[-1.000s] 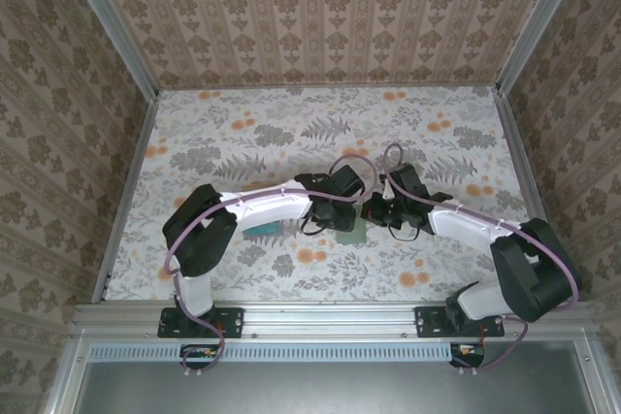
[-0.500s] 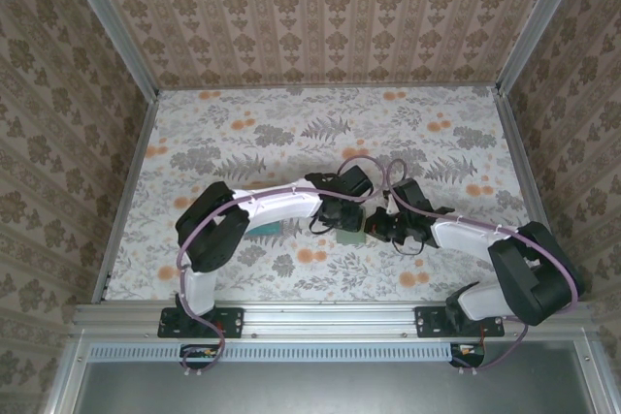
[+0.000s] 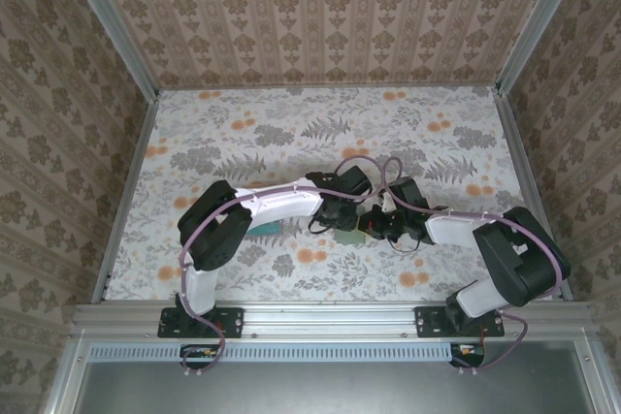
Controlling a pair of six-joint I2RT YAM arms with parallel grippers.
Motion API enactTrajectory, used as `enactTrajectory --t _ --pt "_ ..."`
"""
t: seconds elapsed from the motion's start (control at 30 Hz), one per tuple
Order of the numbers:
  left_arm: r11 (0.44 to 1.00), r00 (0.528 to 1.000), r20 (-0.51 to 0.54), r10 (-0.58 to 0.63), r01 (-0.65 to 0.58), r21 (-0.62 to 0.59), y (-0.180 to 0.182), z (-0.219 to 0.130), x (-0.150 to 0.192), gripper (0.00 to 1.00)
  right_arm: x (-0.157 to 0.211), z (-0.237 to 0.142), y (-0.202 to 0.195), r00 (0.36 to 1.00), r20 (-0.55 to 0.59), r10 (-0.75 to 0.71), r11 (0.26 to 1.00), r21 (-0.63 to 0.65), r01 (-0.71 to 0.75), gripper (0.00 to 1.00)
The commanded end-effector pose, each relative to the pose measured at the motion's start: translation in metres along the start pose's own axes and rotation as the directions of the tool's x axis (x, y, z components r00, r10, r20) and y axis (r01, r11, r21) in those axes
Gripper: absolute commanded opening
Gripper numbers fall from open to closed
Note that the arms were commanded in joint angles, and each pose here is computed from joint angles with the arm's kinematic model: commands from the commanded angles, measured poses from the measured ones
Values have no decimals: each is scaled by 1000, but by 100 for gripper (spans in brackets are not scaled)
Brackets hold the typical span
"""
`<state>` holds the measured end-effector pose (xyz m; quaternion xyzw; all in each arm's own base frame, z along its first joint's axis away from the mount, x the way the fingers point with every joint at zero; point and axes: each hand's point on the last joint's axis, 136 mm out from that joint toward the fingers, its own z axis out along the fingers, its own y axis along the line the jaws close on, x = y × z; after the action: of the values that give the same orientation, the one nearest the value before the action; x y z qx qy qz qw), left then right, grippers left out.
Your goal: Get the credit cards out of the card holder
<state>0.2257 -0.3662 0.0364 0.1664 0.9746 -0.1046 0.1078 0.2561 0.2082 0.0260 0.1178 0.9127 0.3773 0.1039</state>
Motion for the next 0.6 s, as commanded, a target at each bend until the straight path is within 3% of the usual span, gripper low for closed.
enactTrajectory --t 0.0,0.1,0.13,0.57 --pt "998 999 -51 -19 16 -68 16 18 9 21 8 8 -17 999 -28 34 998 59 -32 0" --pt "997 999 -43 -21 18 -79 19 17 7 9 11 8 -28 998 -41 50 993 111 -45 0" --pt "996 999 -43 -21 17 -84 19 17 6 1 12 8 -31 997 -49 53 990 131 -46 0" --pt "987 995 10 -103 103 -124 65 -2 2 0 33 9 -84 983 -85 161 930 348 -122 0"
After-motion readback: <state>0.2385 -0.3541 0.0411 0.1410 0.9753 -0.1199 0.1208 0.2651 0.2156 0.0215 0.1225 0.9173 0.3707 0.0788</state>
